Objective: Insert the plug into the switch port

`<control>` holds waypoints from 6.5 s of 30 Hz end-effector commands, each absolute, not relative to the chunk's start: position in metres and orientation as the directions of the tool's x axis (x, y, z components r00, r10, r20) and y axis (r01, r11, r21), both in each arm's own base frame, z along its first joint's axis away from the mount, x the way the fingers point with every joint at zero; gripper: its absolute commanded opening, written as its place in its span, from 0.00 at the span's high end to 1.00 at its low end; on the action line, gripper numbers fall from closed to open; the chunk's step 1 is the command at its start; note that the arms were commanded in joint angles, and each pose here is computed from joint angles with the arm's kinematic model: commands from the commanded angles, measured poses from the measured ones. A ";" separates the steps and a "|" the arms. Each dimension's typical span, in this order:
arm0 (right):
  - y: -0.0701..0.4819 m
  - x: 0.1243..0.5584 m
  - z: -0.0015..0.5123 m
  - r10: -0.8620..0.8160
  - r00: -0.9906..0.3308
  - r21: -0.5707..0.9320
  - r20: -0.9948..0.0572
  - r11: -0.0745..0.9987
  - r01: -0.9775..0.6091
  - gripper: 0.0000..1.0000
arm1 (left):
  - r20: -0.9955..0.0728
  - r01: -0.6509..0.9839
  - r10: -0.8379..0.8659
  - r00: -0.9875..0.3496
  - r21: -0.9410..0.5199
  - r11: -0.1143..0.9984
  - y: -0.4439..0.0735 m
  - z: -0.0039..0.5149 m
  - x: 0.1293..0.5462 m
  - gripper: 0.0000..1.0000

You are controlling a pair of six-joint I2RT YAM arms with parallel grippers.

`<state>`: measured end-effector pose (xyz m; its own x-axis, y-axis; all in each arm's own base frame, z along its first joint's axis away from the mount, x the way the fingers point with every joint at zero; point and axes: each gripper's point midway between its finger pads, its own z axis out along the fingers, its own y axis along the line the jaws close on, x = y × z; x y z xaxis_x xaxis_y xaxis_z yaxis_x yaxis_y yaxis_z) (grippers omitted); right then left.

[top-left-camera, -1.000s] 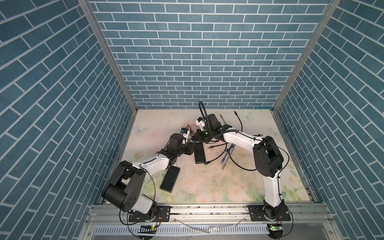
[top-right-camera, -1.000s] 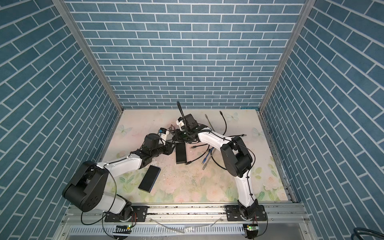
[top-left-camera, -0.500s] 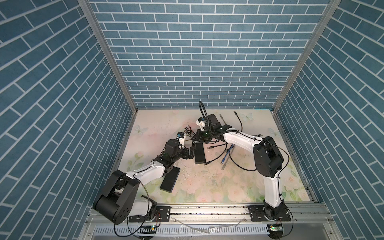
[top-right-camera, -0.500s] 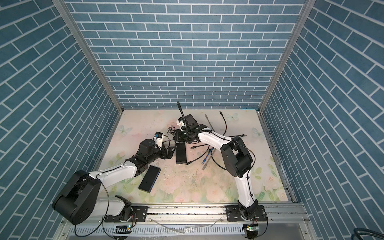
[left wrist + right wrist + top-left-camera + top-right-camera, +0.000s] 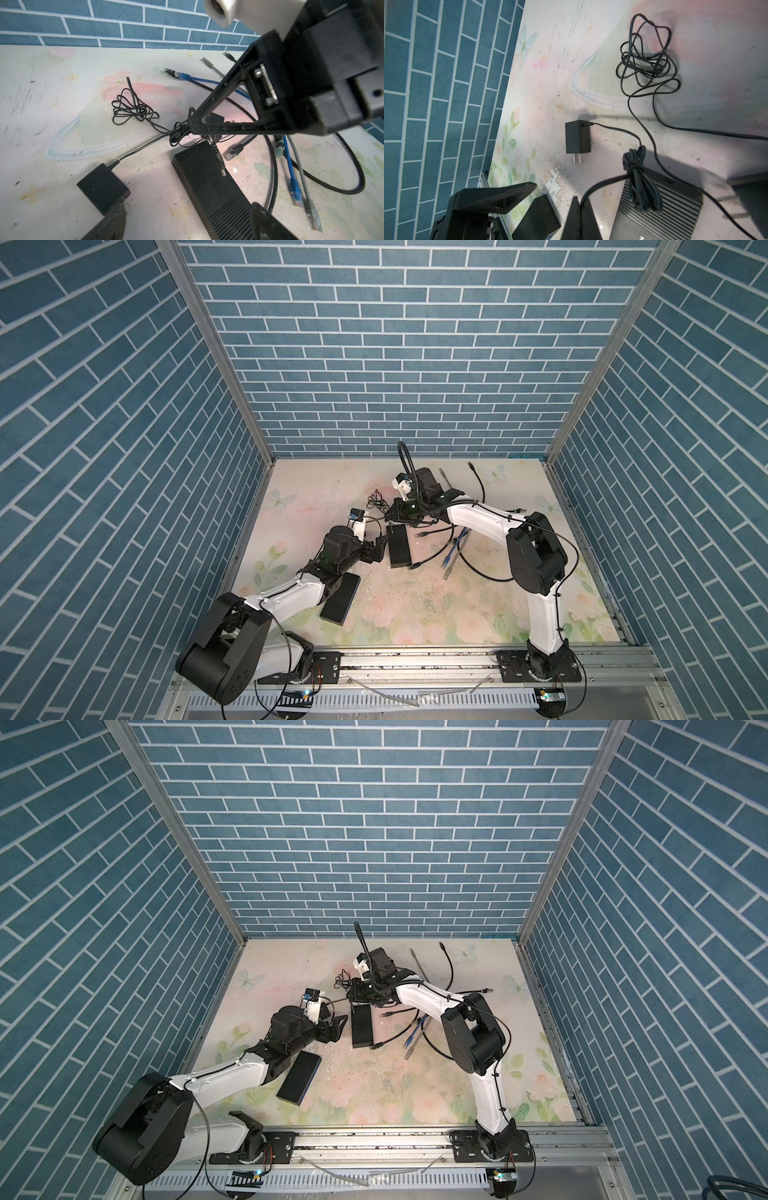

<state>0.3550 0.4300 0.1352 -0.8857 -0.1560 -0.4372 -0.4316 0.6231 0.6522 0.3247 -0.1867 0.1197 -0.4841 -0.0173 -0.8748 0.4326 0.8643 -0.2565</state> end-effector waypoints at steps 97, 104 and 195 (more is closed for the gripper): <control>0.420 0.334 0.166 -0.206 -0.828 0.629 -0.522 0.563 -0.537 0.88 | -0.956 0.523 -0.215 -0.201 -0.290 0.801 -0.227 0.135 0.355 1.00; 0.423 0.333 0.164 -0.213 -0.833 0.641 -0.511 0.551 -0.534 0.88 | -0.956 0.519 -0.210 -0.203 -0.287 0.805 -0.226 0.134 0.355 0.99; 0.409 0.352 0.161 -0.165 -0.846 0.687 -0.507 0.516 -0.512 1.00 | -0.167 0.076 0.088 -0.982 0.079 0.994 -0.095 0.023 0.177 0.01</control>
